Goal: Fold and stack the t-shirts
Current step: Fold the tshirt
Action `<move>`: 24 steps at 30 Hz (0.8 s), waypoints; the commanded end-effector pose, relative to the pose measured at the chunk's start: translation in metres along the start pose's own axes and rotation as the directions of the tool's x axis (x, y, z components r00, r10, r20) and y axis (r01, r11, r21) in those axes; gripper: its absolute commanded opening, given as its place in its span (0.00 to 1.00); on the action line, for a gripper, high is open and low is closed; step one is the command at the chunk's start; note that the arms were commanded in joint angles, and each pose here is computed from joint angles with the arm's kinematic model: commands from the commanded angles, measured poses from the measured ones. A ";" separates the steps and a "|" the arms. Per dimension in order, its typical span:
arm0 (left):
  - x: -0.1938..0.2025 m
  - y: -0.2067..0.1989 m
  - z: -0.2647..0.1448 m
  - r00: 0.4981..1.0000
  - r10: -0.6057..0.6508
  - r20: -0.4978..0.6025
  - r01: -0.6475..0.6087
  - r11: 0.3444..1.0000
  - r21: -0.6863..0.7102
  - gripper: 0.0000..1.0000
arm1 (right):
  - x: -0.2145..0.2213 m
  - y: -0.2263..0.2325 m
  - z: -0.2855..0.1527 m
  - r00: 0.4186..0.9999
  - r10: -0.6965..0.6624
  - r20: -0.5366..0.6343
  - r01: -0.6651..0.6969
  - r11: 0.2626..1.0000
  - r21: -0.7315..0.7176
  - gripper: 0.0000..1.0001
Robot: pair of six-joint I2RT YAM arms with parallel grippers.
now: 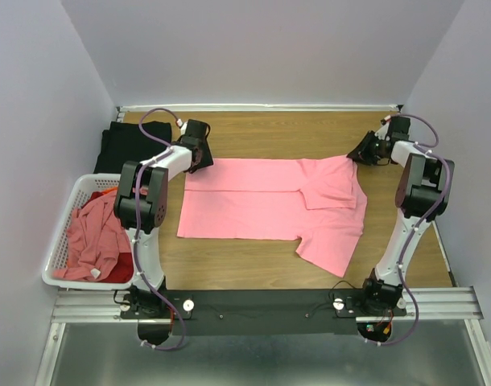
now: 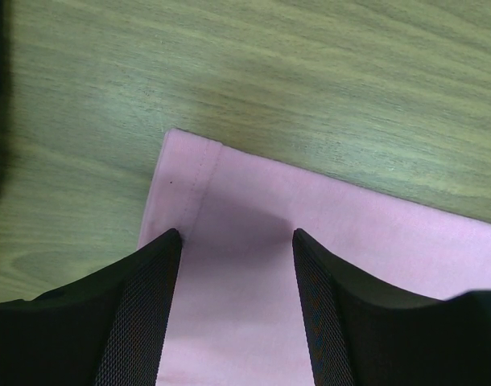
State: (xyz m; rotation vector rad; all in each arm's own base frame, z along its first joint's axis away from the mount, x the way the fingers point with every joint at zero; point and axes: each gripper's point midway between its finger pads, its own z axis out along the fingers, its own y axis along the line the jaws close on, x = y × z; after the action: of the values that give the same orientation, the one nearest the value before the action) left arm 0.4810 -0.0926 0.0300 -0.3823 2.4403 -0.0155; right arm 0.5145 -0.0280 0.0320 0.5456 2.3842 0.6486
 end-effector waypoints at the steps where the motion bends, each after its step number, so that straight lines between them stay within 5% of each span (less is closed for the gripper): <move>1: 0.026 0.008 0.011 0.996 -0.011 -0.092 0.010 1.000 -0.014 0.66 | -0.006 0.003 0.009 1.000 0.006 0.001 -0.006 0.999 -0.053 0.28; 6: 0.029 0.009 0.011 0.995 -0.019 -0.100 0.017 1.000 -0.019 0.65 | -0.013 -0.007 0.008 1.000 0.004 0.028 -0.003 1.000 -0.006 0.02; 11: 0.026 0.005 0.014 0.991 -0.041 -0.126 0.039 0.999 -0.016 0.44 | -0.031 -0.042 -0.002 0.995 0.027 0.099 -0.039 0.992 0.117 0.01; 24: 0.003 -0.029 0.034 0.984 -0.092 -0.155 0.101 0.994 0.049 0.42 | -0.071 -0.058 0.013 0.986 -0.036 0.161 0.011 0.988 0.152 0.01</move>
State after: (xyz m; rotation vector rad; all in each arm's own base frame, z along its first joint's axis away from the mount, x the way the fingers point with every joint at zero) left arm 0.5153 -0.1121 0.0322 -0.4530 2.4646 -0.1374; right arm 0.5491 -0.0901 0.0338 0.6170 2.3000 0.4716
